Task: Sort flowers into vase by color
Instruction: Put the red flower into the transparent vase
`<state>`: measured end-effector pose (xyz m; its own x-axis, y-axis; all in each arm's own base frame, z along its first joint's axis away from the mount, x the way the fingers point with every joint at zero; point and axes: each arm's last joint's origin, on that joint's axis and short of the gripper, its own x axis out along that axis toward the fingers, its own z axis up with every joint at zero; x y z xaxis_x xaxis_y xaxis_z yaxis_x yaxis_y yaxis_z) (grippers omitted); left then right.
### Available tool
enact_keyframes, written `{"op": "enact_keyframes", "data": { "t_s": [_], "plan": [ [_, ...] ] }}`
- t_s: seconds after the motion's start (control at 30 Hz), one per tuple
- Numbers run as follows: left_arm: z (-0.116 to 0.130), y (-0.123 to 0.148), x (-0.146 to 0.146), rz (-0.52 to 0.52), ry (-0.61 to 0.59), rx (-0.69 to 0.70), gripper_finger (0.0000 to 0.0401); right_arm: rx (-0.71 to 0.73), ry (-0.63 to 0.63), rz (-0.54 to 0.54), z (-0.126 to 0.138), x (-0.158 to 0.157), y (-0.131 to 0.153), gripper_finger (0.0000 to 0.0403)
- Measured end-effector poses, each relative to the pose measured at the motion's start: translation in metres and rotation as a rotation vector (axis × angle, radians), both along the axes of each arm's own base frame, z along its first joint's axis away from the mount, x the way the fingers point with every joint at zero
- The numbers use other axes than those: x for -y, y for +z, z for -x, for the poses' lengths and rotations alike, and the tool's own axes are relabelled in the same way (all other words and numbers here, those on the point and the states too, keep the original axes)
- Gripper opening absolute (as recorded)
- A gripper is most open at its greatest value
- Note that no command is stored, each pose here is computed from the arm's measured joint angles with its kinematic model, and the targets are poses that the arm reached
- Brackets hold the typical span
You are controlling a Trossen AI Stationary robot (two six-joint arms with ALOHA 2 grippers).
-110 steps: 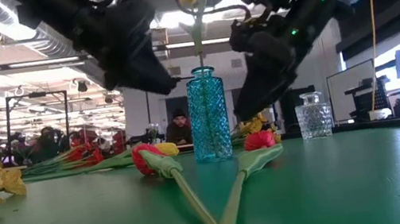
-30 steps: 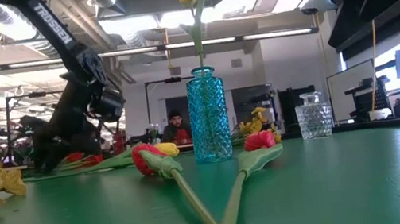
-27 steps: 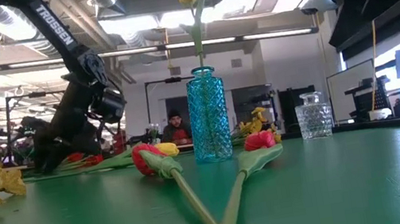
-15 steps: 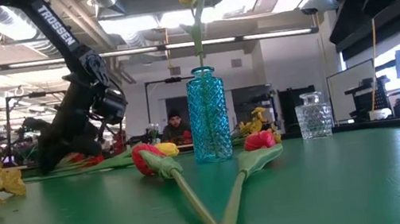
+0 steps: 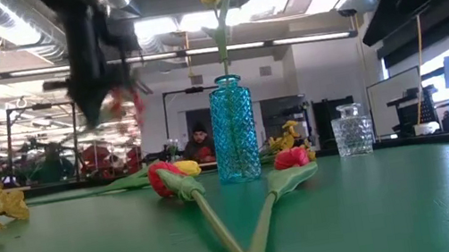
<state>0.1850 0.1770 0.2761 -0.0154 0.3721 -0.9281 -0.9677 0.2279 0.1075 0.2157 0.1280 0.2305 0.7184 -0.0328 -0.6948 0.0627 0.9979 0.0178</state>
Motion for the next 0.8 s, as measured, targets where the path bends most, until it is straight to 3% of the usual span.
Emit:
{"op": "enact_keyframes", "data": {
  "t_s": [0.2, 0.43, 0.8],
  "plan": [
    [-0.004, 0.069, 0.033, -0.242, -0.152, 0.449, 0.0000, 0.090, 0.049, -0.007, -0.003, -0.002, 0.010, 0.0351],
    [-0.014, 0.115, 0.070, -0.441, -0.368, 0.789, 0.0000, 0.300, 0.081, 0.042, 0.001, 0.003, 0.040, 0.0351],
    [-0.026, 0.154, 0.096, -0.623, -0.558, 1.029, 0.0000, 0.830, -0.064, 0.329, 0.001, 0.044, 0.117, 0.0351]
  ]
}}
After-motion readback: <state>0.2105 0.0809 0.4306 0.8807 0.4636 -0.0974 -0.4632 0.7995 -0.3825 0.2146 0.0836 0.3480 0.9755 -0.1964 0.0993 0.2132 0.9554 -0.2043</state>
